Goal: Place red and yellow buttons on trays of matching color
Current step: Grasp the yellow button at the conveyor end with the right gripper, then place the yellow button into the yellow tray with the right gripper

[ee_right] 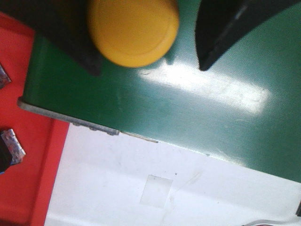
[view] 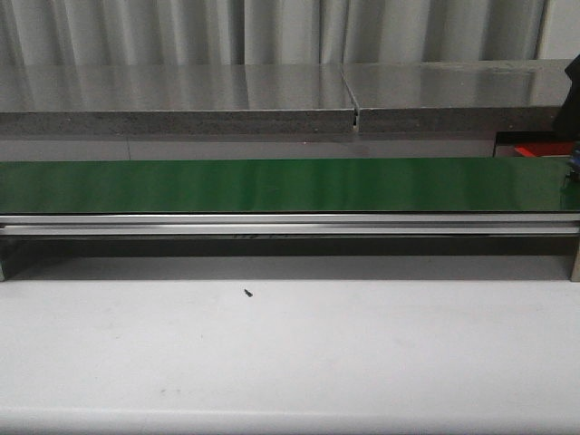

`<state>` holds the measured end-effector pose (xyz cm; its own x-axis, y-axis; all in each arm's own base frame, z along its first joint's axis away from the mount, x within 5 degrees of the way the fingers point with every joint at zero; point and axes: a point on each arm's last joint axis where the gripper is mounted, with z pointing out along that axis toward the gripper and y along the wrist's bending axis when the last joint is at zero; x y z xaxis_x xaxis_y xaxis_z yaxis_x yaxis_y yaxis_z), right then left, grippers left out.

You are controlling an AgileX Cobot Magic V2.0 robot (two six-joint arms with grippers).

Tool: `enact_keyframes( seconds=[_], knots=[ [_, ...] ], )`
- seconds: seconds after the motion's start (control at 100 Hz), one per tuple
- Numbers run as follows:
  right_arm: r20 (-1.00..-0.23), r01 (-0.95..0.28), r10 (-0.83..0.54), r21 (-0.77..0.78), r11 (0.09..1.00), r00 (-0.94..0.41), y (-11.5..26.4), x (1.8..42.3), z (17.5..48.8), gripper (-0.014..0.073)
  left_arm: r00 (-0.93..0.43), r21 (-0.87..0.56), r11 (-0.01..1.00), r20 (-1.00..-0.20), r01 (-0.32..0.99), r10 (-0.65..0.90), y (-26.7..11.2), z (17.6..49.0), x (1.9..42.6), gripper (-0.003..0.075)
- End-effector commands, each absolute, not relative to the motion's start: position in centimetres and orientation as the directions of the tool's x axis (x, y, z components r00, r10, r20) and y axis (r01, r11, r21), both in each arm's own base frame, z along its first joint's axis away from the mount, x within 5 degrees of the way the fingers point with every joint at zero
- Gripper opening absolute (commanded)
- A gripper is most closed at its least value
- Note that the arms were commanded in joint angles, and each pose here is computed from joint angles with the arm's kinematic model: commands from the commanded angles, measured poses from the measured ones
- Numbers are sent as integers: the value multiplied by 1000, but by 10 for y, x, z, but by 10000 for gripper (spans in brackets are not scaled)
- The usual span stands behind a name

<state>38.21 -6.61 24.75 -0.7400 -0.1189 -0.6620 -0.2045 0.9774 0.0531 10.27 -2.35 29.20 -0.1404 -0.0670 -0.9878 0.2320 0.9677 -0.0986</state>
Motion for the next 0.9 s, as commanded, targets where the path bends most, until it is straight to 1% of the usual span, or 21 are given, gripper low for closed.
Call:
enact_keyframes(
  seconds=[0.0, 0.1, 0.17, 0.27, 0.44, 0.53, 0.62, 0.78, 0.89],
  knots=[
    [-735, -185, -105, 28, 982, -670, -67, 383, 277, 324, -90, -115, 972, -991, 207, -98, -21, 304, 104, -19],
    [-733, -167, -80, 46, 985, -676, -70, 382, 278, 256, -90, -115, 972, -991, 207, -98, -21, 304, 104, -19],
    [-733, -154, -57, 65, 986, -677, -72, 378, 284, 235, -90, -115, 972, -991, 207, -98, -21, 304, 104, -19],
    [-741, -132, -27, 83, 988, -671, -76, 370, 296, 223, -90, -115, 972, -991, 207, -98, -21, 304, 104, -19],
    [-778, -89, 5, 79, 993, -629, -90, 342, 332, 223, -90, -115, 972, -991, 207, -98, -21, 304, 104, -19],
    [-800, -22, 56, 86, 996, -598, -106, 322, 351, 223, -90, -115, 972, -991, 207, -98, -21, 304, 104, -19],
    [-806, 61, 124, 108, 992, -578, -125, 303, 363, 223, -90, -115, 972, -991, 207, -98, -21, 304, 104, -19],
    [-768, 202, 271, 187, 961, -580, -158, 274, 365, 223, -90, -115, 972, -991, 207, -98, -21, 304, 104, -19],
    [-773, 298, 325, 184, 937, -545, -180, 262, 360, 223, -90, -115, 972, -991, 207, -98, -21, 304, 104, -19]
  ],
)
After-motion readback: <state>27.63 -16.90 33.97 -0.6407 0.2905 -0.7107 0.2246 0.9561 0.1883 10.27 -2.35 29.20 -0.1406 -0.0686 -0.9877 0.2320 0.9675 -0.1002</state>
